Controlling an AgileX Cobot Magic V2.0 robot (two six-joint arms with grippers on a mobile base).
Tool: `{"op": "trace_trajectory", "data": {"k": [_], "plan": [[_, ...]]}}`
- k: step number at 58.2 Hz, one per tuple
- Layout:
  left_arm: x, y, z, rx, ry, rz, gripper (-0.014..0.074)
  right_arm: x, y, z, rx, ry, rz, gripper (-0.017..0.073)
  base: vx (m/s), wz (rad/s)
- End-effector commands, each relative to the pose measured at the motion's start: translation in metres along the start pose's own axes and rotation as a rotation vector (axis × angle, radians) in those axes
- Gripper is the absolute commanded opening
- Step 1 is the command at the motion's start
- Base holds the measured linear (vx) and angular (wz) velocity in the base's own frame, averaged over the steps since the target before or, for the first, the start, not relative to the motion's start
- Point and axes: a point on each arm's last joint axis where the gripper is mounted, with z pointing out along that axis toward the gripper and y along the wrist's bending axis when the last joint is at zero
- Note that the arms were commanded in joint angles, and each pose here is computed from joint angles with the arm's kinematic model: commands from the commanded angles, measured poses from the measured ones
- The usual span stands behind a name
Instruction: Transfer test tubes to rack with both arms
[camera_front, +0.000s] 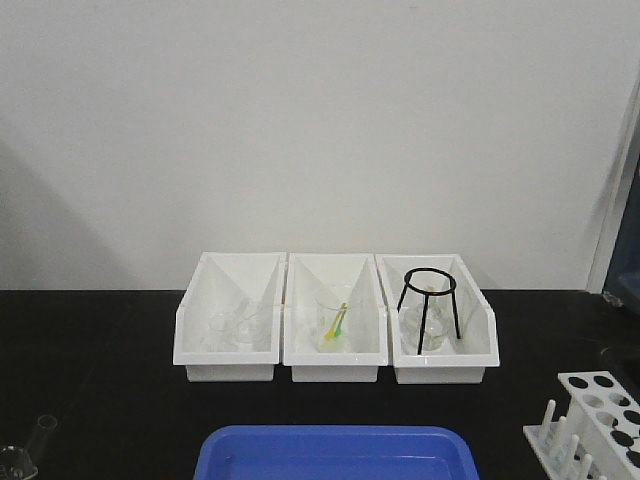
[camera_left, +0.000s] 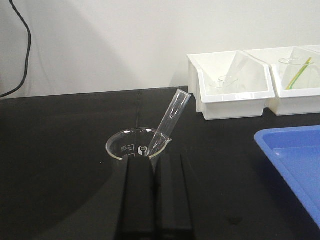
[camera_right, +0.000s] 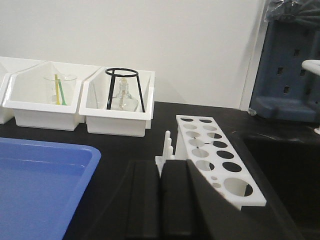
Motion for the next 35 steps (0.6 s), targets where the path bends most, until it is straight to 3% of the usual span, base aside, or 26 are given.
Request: {"op": "trace_trajectory", "data": {"k": [1, 21, 26, 35], "plan": [[0.001, 0.001, 0.001, -0.006, -0.067, -0.009, -0.0021, -0.004, 0.0, 0.0, 0.003, -0.073, -0.016, -0.0007, 0.0, 0.0], [-0.001, 0.001, 0.001, -0.008, -0.091, -0.004, -0.0021, -0.004, 0.0, 0.0, 0.003, -0.077, -0.016, -0.0007, 0.0, 0.0], [-0.011, 0.002, -0.001, -0.015, -0.192, -0.003, -0.0021, -0.006, 0.0, 0.0, 0.004, -0.094, -0.016, -0.0007, 0.0, 0.0], [-0.034, 0.003, -0.008, -0.032, -0.437, -0.008, -0.0021, -0.023, -0.001, -0.004, 0.011, -0.278, -0.019, -0.0007, 0.0, 0.0]]}}
